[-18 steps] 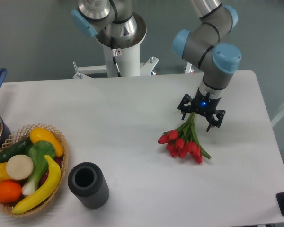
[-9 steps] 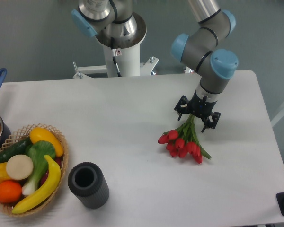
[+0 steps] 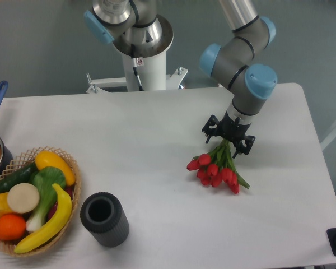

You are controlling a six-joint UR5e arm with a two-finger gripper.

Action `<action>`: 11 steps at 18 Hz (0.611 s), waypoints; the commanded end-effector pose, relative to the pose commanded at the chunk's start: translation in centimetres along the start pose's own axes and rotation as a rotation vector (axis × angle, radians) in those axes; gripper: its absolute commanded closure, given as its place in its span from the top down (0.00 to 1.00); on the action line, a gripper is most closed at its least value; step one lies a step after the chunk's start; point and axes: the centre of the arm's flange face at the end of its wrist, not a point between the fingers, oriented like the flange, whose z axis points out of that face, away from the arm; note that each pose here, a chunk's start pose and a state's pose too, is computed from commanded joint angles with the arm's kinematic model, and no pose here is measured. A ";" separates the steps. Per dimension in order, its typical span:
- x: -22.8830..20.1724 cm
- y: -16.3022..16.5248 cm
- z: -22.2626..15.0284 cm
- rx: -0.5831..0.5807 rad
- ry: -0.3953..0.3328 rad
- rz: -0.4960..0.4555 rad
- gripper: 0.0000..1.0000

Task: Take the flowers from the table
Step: 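Lower the gripper around the stems just above the red blooms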

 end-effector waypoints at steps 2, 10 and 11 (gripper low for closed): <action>0.0 0.1 0.3 -0.001 0.006 -0.003 1.00; 0.0 0.2 0.8 -0.004 0.014 -0.004 1.00; 0.0 0.2 0.8 -0.004 0.014 -0.004 0.98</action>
